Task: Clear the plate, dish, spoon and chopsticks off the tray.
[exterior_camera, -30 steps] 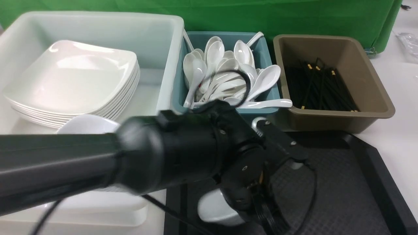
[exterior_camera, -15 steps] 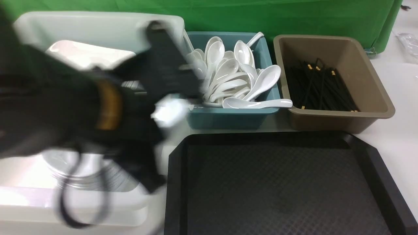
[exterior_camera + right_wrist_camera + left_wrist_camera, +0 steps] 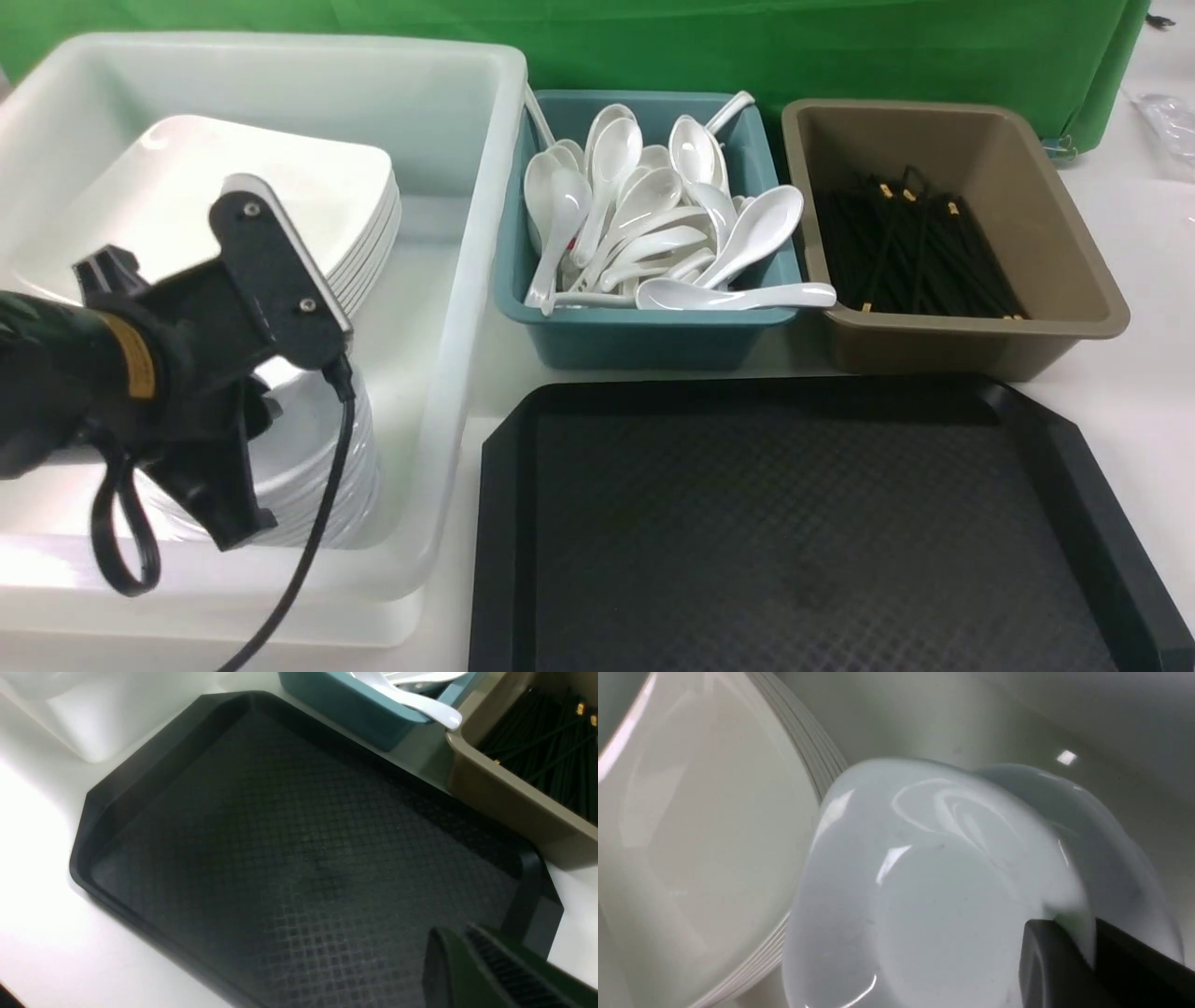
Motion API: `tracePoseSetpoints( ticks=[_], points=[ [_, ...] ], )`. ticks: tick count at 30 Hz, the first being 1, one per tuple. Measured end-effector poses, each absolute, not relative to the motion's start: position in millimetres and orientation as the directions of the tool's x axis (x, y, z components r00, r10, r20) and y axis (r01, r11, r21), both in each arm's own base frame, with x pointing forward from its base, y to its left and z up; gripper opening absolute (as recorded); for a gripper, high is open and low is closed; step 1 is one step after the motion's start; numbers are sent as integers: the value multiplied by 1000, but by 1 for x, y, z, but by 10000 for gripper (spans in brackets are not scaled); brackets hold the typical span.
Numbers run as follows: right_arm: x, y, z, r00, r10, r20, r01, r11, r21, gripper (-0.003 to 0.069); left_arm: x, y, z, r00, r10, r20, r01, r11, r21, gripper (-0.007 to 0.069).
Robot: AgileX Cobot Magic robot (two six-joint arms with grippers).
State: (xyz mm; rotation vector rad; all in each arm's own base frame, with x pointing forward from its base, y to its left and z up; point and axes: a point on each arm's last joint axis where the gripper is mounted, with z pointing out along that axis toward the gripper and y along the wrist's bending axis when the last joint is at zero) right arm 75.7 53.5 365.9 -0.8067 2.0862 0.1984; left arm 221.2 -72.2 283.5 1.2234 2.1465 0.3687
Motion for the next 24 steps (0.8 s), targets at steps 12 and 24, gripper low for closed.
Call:
tracePoseSetpoints(
  ticks=[12, 24],
  points=[
    [76, 54, 366, -434, -448, -781, -598, 792, -122, 178, 191, -75, 309, -414, 688, -596, 636, 687, 351, 519],
    [75, 52, 364, -541, -321, -777, -514, 858, 3, 230, 96, -63, 360, -276, 262, -925, 616, 787, 39, 123]
  ],
)
